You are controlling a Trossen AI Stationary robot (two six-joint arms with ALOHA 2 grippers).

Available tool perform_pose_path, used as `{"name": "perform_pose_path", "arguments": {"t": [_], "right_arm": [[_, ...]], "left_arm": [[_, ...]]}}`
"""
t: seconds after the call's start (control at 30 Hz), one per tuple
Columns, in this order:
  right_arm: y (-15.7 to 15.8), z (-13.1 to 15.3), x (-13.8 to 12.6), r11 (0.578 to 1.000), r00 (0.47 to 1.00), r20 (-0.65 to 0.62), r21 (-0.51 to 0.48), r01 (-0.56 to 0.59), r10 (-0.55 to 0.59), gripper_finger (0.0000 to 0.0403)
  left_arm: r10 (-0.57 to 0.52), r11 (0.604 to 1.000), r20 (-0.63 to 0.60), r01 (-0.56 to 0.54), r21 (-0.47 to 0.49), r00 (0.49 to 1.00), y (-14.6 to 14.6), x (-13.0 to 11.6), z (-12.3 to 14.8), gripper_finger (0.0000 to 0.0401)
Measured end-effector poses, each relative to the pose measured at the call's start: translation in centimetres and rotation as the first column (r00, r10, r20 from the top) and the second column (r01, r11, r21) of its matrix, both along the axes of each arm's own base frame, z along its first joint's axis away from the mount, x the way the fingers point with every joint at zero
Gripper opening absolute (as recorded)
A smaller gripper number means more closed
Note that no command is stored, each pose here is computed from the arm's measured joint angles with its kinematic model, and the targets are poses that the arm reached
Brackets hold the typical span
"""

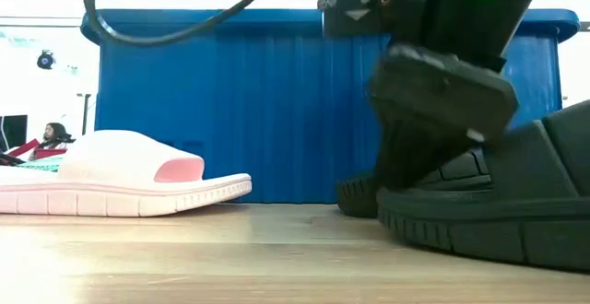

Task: Pick and place slides into bin
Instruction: Put the black slipper into the blue bin

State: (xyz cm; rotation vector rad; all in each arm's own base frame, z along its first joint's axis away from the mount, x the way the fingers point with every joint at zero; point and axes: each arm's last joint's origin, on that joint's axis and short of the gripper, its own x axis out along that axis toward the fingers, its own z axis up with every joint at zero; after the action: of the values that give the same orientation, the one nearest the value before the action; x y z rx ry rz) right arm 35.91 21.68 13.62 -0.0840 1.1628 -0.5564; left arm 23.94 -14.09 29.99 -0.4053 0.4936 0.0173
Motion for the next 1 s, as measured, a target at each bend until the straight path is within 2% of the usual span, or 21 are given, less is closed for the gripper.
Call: {"name": "perform_pose_path", "arguments": {"t": [0.17, 0.37, 0.47, 0.77, 0.9, 1.0], "right_arm": [[0.2, -1.4, -0.1, 1.000, 0.999, -0.032, 0.000, 0.029, -0.029, 0.0325], [-0.3, -1.5, 0.2, 0.999, 0.998, -0.031, 0.002, 0.054, -0.054, 0.0313], [-0.7, -1.7, 0.4, 0.998, 0.997, -0.035, 0.008, 0.065, -0.065, 0.0275], [-0.9, -2.5, 0.8, 0.995, 0.996, -0.056, 0.068, 0.080, -0.076, 0.0123], [-0.8, -2.5, 0.8, 0.994, 0.996, -0.054, 0.080, 0.080, -0.076, 0.0067], [-0.8, -2.0, 1.0, 0.992, 0.996, -0.063, 0.099, 0.073, -0.067, 0.0040]], "left_arm": [[-0.004, 1.000, 0.017, 0.004, -0.011, 1.000, -0.6, 0.8, -0.2, 0.0204], [-0.004, 1.000, 0.020, 0.004, -0.013, 1.000, -0.5, 0.7, -0.1, 0.0204], [-0.004, 1.000, 0.022, 0.004, -0.015, 1.000, -0.5, 0.7, 0.0, 0.0204], [-0.003, 1.000, 0.024, 0.003, -0.016, 1.000, -0.5, 0.7, 0.1, 0.0204], [-0.003, 1.000, 0.025, 0.003, -0.016, 1.000, -0.5, 0.7, 0.1, 0.0204], [-0.003, 1.000, 0.024, 0.003, -0.016, 1.000, -0.5, 0.7, 0.1, 0.0204]]}}
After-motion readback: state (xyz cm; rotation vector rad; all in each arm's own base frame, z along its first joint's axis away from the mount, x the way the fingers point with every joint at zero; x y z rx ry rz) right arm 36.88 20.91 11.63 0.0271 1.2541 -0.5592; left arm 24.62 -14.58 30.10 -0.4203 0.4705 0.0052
